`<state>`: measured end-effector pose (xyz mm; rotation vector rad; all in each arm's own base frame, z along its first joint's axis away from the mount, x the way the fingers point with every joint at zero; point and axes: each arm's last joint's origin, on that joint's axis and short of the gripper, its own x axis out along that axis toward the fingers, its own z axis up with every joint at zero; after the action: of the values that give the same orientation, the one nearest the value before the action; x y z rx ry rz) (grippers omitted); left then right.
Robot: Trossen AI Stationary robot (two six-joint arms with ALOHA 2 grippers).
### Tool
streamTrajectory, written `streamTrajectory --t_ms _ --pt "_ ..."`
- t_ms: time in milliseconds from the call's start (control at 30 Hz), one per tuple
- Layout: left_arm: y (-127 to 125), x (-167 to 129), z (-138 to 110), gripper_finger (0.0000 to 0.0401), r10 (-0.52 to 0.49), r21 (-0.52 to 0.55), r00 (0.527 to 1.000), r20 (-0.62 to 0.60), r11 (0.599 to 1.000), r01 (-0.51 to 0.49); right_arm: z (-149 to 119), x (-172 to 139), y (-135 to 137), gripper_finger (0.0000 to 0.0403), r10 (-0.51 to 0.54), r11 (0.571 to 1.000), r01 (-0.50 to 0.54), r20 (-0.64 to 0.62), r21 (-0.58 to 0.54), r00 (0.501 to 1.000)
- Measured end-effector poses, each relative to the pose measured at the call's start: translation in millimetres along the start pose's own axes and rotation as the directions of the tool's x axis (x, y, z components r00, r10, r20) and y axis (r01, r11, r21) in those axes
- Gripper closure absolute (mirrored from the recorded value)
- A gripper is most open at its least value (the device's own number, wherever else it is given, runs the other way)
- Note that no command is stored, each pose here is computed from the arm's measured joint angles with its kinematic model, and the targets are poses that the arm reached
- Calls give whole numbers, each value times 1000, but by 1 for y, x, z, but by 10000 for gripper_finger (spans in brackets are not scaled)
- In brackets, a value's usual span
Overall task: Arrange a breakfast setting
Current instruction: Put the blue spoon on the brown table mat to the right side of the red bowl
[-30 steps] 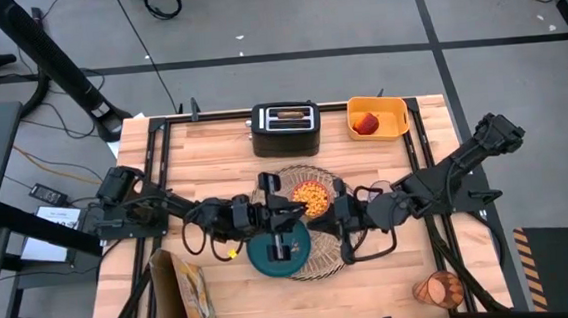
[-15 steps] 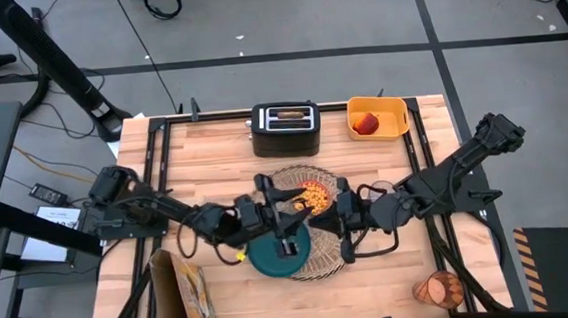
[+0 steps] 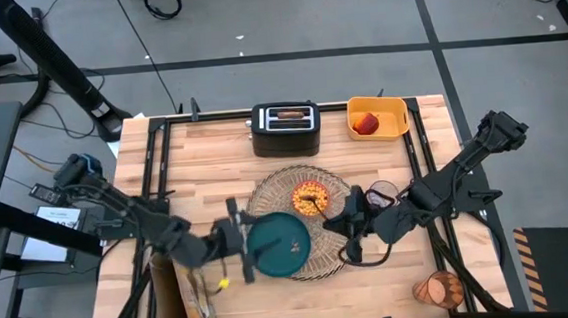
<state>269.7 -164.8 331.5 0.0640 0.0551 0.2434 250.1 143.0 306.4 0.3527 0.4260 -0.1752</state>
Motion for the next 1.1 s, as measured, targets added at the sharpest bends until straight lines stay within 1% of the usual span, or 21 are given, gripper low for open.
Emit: streamTrajectory --t_ms 67,133,200,267,333,367,467,567,633,733,900,933,1000,1100 --pt "10 0 -24 181 12 -34 999 -30 999 -13 -10 0 -2 395 10 996 -4 -60 91 998" --pt "20 -3 -49 199 -18 -39 999 -40 999 16 -18 -2 -2 395 18 982 7 -129 186 991" --pt "28 -6 -67 217 -87 -52 996 0 995 87 -25 -6 -2 395 14 959 41 -191 280 982" --pt "36 -7 -83 232 -158 -20 987 31 987 158 -31 -9 -3 395 23 919 87 -274 384 961" --pt "42 -7 -97 243 -203 19 978 41 979 202 -35 -12 -8 395 32 870 158 -374 466 927" --pt "46 -6 -100 247 -207 29 977 48 978 206 -36 -13 -11 395 28 842 201 -412 501 911" --pt "55 -2 -107 252 -180 52 983 27 983 178 -39 -16 -16 395 45 737 314 -508 598 860" --pt "61 2 -109 252 -153 55 988 12 987 152 -39 -17 -13 395 111 620 370 -544 692 831" --pt "65 5 -111 252 -136 63 991 -4 989 136 -42 -19 -8 395 146 547 403 -558 733 817" --pt "68 7 -113 252 -124 88 992 -22 988 126 -47 -25 -2 395 171 458 453 -575 765 800" --pt "67 7 -114 252 -128 113 991 -36 985 132 -59 -38 6 395 168 354 543 -624 761 763" --pt "67 7 -114 252 -127 113 991 -36 985 130 -62 -40 7 395 159 344 562 -637 752 755" --pt "67 7 -114 252 -126 111 992 -30 985 129 -69 -41 7 395 148 348 582 -656 735 740" --pt "68 8 -114 252 -122 113 992 -31 986 125 -80 -34 6 395 135 352 583 -656 733 743"
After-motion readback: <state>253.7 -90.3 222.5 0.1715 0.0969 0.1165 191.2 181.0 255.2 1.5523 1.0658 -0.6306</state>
